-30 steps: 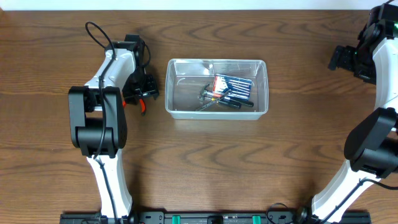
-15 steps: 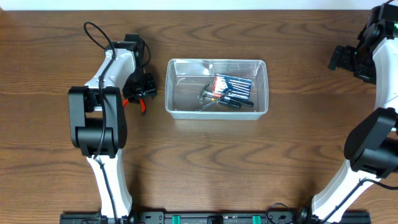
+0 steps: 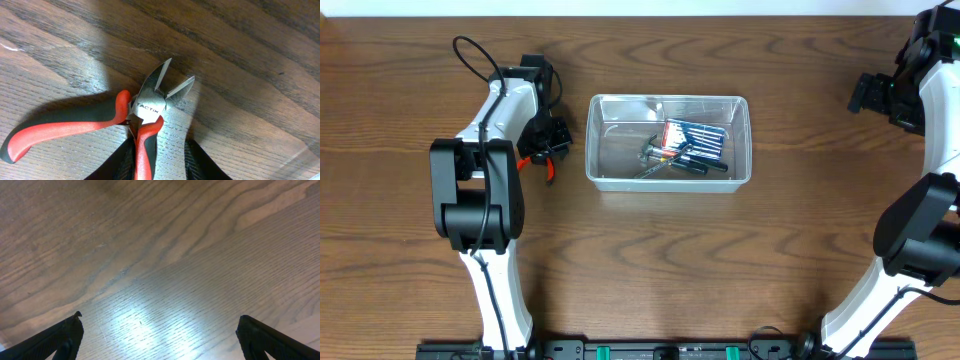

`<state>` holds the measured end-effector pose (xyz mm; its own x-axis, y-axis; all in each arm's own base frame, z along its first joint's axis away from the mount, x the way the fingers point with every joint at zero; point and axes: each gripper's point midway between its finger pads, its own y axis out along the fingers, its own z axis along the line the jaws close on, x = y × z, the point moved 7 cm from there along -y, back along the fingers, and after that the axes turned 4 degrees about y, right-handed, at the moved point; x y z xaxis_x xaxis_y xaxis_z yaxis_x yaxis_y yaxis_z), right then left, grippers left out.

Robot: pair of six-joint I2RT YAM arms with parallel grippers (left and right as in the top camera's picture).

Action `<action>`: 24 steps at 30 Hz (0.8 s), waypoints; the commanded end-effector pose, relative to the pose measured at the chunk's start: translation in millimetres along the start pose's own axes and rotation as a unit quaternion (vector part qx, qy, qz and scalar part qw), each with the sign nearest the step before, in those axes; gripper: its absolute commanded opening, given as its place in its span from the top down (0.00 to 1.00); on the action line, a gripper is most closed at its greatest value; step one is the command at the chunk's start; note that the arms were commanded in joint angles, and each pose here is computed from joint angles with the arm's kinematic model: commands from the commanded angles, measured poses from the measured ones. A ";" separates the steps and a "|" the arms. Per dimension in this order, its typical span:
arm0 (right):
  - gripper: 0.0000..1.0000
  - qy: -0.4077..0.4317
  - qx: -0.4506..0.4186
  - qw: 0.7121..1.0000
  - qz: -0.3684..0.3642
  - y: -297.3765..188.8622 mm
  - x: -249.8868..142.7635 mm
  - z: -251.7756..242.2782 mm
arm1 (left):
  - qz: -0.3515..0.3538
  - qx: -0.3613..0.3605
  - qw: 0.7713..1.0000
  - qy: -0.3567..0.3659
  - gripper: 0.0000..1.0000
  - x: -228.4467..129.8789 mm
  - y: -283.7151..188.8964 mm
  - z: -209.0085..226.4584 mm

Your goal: Pack container

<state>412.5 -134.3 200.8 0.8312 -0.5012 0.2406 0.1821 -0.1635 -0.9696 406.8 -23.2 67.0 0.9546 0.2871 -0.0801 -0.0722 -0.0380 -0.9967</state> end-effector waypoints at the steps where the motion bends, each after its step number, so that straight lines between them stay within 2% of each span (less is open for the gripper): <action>1: 0.01 0.009 -0.002 1.000 0.001 1.8 0.2 -1.8 | 0.002 0.021 1.000 -0.008 0.73 1.1 6.8 5.2; 9: 0.01 0.008 -0.002 1.000 0.001 1.8 0.2 -1.8 | 0.002 0.021 1.000 -0.008 0.81 1.0 6.9 5.3; 19: 0.01 0.008 -0.002 1.000 0.001 1.8 0.2 -1.8 | 0.002 0.021 1.000 -0.008 0.81 1.1 6.7 5.2; 20: 0.01 0.009 -0.002 1.000 0.001 1.8 0.2 -1.8 | 0.002 0.021 1.000 -0.008 0.88 1.1 6.7 5.2; 24: 0.01 0.008 -0.002 1.000 0.001 1.8 0.2 -1.8 | 0.002 0.021 1.000 -0.008 0.91 1.0 6.8 5.3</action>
<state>412.5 -134.3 200.6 0.8314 -0.5012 0.2399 0.1814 -0.1632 -0.9698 407.1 -22.5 67.0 0.9538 0.2904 -0.0766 -0.0707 -0.0308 -0.9970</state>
